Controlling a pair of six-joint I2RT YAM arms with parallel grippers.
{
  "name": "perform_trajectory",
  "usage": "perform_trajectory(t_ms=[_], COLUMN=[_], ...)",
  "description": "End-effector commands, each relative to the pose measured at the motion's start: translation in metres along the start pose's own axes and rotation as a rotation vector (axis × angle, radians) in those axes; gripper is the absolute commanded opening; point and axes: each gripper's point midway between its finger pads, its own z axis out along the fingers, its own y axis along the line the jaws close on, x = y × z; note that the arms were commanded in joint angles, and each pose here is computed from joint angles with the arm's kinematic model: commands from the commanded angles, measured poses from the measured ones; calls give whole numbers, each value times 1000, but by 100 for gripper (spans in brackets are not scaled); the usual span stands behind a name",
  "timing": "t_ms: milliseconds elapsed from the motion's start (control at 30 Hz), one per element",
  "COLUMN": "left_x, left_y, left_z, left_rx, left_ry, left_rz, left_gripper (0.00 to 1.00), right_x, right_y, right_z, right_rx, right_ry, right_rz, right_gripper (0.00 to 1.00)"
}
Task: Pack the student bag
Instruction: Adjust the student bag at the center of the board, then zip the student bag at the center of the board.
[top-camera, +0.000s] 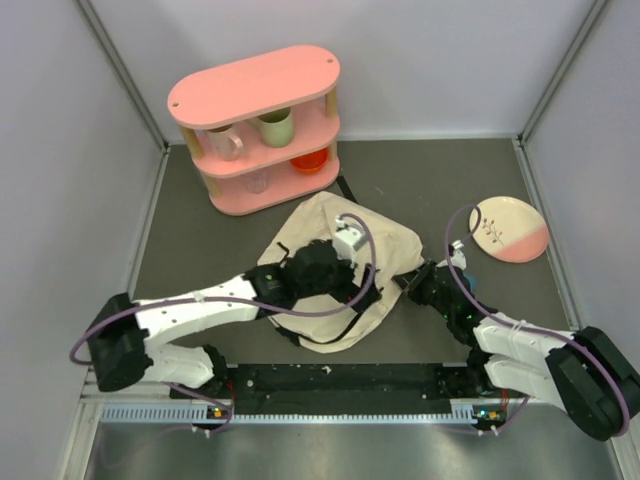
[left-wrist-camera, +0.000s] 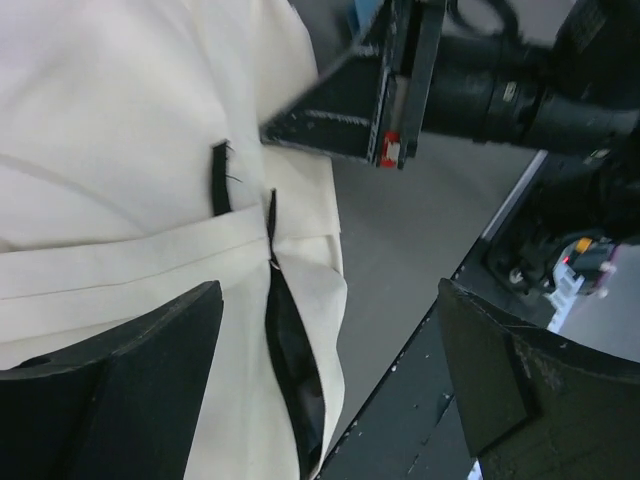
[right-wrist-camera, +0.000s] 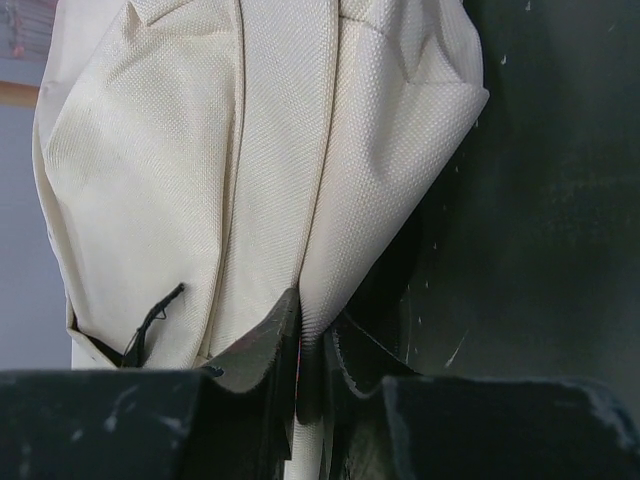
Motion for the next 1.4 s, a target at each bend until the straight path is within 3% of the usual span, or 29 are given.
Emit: perform_trajectory(t_ms=[0,200,567,733,1100,1367], left_x=[24,46,43,37,76,93], left_y=[-16,-2,16,13,56,64], left_z=[40,82,113,115,97,104], left_rx=[-32,-99,-209,-212,-415,-471], left_ry=[61,123,80,79,134,205], left_rz=[89,81,68,47,-30,-22], left_gripper=[90,84,81,61,69,65], right_x=[-2,-6,-12,-11,-10,-6], right_y=[20,24,25,24,6,5], right_z=[-2,-7,-19,-23,-24,-23], right_rx=[-56,-66,-77,-78,-25,-28], right_ry=[10,-3,-30,-28,-42,-30], right_rz=[-24,-26,-38,-40,-58,-57], right_gripper=[12,13,14,14,15,16])
